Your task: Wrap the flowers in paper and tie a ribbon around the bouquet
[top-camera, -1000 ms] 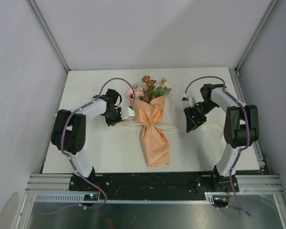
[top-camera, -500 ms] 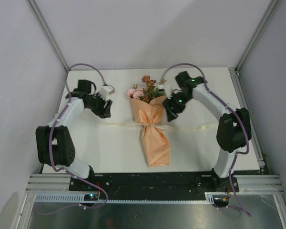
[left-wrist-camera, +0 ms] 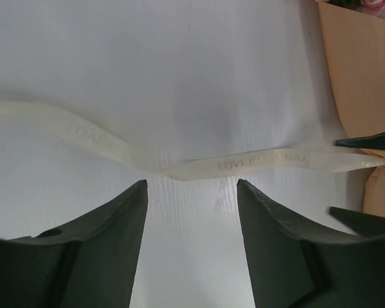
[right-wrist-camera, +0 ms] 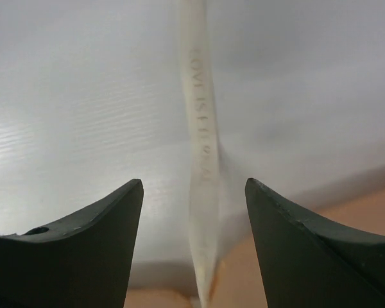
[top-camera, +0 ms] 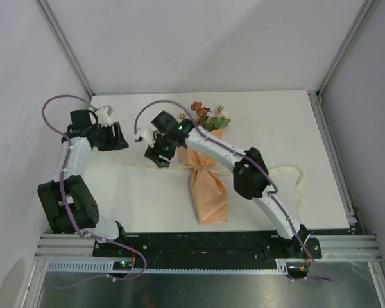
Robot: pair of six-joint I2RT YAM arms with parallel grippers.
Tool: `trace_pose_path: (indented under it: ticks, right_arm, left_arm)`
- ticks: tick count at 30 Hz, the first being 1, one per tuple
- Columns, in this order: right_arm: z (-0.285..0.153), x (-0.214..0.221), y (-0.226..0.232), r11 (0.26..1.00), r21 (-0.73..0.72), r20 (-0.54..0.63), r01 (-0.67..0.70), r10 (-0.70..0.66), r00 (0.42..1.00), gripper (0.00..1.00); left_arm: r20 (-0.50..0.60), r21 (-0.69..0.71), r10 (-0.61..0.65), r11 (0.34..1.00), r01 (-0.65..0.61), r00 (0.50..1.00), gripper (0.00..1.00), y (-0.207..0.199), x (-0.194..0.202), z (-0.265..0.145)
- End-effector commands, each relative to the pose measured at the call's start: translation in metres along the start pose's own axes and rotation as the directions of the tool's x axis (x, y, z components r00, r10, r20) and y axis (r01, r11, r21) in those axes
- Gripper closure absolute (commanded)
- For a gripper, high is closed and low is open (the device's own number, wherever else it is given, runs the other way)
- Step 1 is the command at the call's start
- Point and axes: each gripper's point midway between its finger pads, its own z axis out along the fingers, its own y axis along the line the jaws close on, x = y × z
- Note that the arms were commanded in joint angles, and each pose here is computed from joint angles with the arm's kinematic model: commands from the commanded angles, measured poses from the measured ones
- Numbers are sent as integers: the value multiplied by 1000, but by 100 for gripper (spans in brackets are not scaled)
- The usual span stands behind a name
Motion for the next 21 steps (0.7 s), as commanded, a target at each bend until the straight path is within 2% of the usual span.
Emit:
trace_pose_path:
  ticks: [1,10,21]
  right_arm:
    - [31,-8,-3,997,68,6,42,-42,999,28]
    - [79,11,-16,995,85,7,48,-49,999,26]
    - [97,58,0,997,-29,-131,72,-75,989,38]
  left_arm:
    - [93,-28,-68,997,71,993,36,1,-11,-21]
    - [138,-20,-45,999,48,989,36,-7,-6,-38]
    - [155,-21,-78,996,82,985,35,-4,-12,-42]
